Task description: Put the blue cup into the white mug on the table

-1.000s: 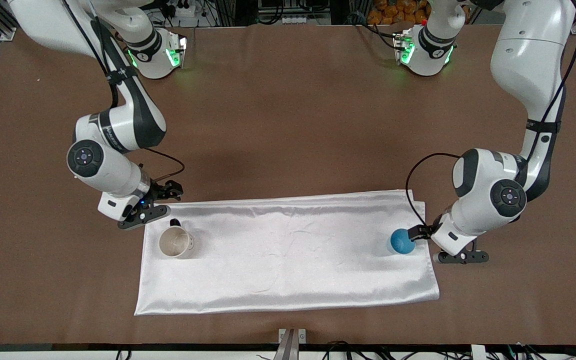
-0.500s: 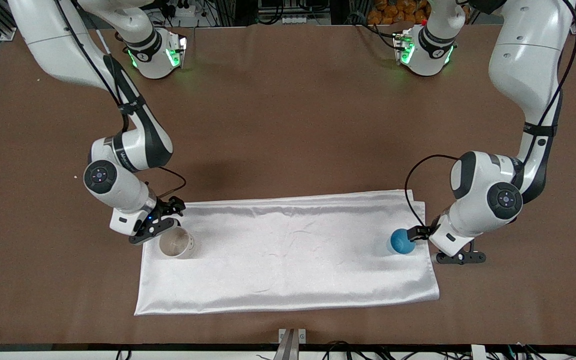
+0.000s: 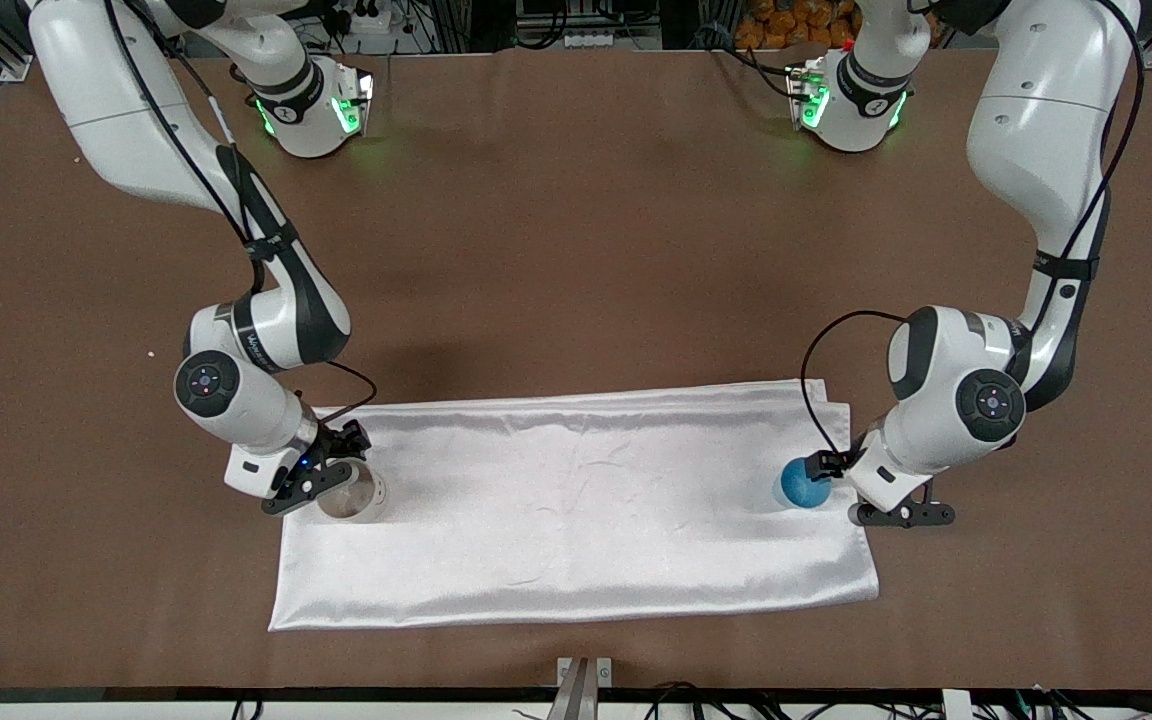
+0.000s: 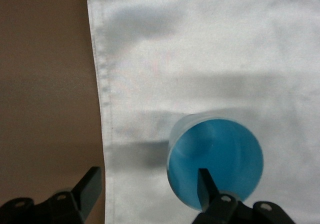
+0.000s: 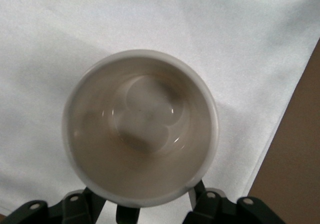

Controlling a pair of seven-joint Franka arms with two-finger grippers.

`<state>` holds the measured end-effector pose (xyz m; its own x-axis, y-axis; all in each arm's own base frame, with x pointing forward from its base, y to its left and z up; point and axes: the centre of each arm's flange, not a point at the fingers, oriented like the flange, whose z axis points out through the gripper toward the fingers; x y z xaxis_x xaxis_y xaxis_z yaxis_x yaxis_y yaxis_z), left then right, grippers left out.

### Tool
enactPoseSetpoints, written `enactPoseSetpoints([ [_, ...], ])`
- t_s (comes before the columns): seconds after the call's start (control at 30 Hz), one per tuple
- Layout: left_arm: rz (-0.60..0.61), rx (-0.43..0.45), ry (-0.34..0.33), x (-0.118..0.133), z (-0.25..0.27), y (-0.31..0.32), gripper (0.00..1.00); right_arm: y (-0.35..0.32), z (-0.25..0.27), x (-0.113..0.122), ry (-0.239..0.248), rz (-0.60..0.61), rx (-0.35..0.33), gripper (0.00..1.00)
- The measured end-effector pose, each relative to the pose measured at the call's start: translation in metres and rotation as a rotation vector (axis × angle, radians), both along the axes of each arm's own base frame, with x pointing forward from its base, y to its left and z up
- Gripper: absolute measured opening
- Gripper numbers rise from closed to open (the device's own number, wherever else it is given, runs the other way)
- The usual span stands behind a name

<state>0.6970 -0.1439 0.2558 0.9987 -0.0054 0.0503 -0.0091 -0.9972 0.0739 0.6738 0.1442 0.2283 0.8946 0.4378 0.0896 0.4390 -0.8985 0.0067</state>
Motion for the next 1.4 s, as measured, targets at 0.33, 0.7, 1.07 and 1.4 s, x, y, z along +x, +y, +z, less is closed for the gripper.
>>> enactPoseSetpoints([
  [0.33, 0.000, 0.001, 0.004, 0.000, -0.003, 0.000, 0.80, 0.002, 0.000, 0.001, -0.007, 0.002, 0.003, 0.24],
  [0.7, 0.000, 0.001, 0.010, -0.001, -0.008, 0.000, 0.75, 0.011, 0.000, -0.002, 0.002, -0.075, 0.014, 0.19],
  [1.07, 0.000, 0.002, 0.020, -0.002, -0.014, 0.000, 0.72, 0.087, 0.021, -0.027, 0.066, -0.235, 0.038, 0.19],
  [1.4, 0.000, 0.002, 0.023, -0.002, -0.017, 0.000, 0.58, 0.144, 0.056, -0.069, 0.096, -0.307, 0.072, 0.19],
])
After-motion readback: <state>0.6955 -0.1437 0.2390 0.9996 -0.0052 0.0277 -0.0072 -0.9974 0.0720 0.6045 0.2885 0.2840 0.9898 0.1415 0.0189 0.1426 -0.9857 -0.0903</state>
